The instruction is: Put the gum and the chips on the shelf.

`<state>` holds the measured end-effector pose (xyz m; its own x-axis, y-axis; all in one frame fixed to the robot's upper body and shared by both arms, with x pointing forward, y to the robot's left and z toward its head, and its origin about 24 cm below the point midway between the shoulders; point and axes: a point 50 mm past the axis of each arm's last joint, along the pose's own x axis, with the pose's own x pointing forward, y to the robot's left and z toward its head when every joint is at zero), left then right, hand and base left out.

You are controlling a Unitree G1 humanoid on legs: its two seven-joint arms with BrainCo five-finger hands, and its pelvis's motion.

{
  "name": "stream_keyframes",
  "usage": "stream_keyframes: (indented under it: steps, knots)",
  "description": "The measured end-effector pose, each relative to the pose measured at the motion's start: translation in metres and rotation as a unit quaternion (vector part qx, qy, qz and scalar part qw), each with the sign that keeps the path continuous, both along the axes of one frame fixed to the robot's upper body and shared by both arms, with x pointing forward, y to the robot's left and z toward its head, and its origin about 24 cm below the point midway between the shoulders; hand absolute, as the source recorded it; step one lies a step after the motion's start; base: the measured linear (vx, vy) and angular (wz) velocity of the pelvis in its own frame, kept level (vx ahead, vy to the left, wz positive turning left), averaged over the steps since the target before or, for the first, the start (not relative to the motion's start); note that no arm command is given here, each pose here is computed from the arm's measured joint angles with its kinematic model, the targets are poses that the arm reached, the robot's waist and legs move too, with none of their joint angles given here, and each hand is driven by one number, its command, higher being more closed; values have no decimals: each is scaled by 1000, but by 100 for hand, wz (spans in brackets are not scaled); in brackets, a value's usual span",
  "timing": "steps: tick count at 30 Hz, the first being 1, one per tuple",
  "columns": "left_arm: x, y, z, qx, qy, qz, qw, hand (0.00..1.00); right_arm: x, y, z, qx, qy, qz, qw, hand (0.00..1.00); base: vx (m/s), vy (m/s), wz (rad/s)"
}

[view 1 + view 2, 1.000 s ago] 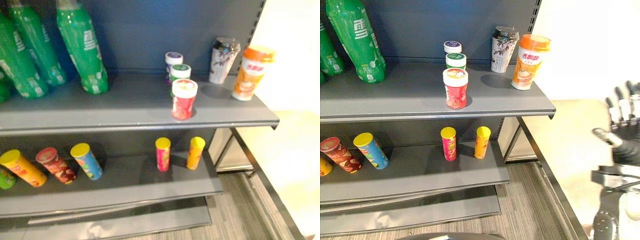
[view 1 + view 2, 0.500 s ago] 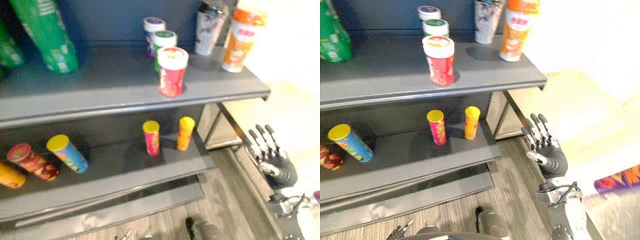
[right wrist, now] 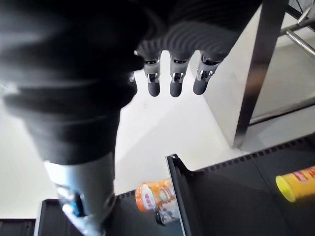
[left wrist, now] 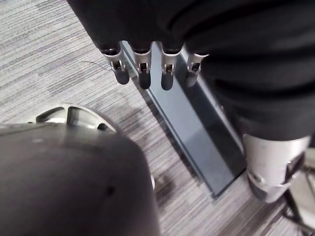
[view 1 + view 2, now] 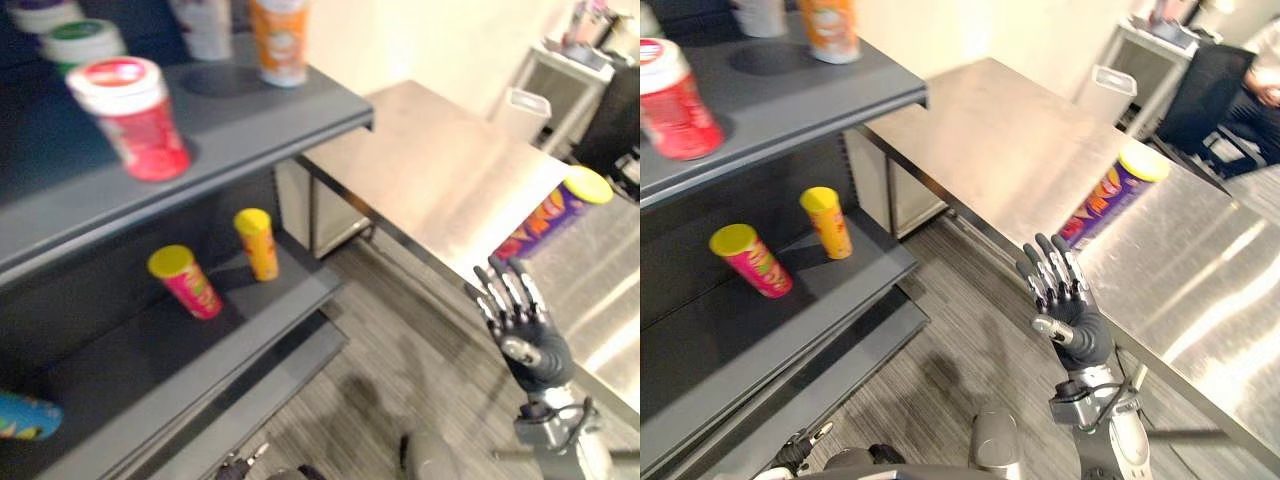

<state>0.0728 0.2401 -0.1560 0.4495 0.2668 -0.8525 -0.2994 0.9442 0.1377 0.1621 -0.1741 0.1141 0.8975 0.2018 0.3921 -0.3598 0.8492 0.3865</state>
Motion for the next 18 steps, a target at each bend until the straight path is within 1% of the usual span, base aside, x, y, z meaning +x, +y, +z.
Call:
stream_keyframes:
  steps: [2, 3, 4, 5, 8, 11, 12, 13, 15, 16, 17, 18]
  knots:
    - [3, 1, 2, 1, -9, -2, 1000, 0, 4, 7, 1, -3, -8, 14, 1000, 0, 26, -145, -128]
    - [5, 6, 4, 8, -15, -2, 1000, 0, 8, 14, 1, -5, -10, 28, 1000, 0, 31, -156, -108]
    - [6, 5, 4, 6, -16, -2, 1000, 0, 10, 15, 0, -5, -9, 34, 999, 0, 40, -206, -154]
    - [6, -4, 3, -5, -18, -9, 1000, 0, 14, 17, -5, -2, 1, 38, 999, 0, 54, -203, -118]
    - [6, -11, 2, -14, -19, -22, 999, 0, 15, 18, -13, -1, 19, 40, 999, 0, 65, -203, -85]
    - [7, -10, 2, -13, -20, -21, 999, 0, 12, 20, -21, -9, 39, 54, 998, 0, 156, -307, -85]
    - [6, -14, 1, -19, -21, -22, 999, 0, 12, 18, -21, -8, 40, 49, 998, 0, 185, -262, -60]
    - [6, -15, 1, -21, -20, -21, 999, 0, 11, 18, -22, -3, 43, 47, 998, 0, 140, -206, 0]
    - [29, -27, 4, -27, -51, -49, 997, 0, 9, 5, -21, 19, 35, 15, 999, 0, 80, -8, 72]
    - [33, -30, 5, -28, -58, -58, 996, 0, 10, 3, -19, 16, 28, 12, 999, 0, 99, 158, 51]
    - [32, -34, 6, -30, -61, -63, 996, 0, 12, 1, -13, 4, 16, 16, 1000, 0, 120, 132, 20]
    - [23, -27, 5, -21, -51, -57, 997, 0, 14, 8, -12, 10, 11, 32, 999, 0, 246, 90, 21]
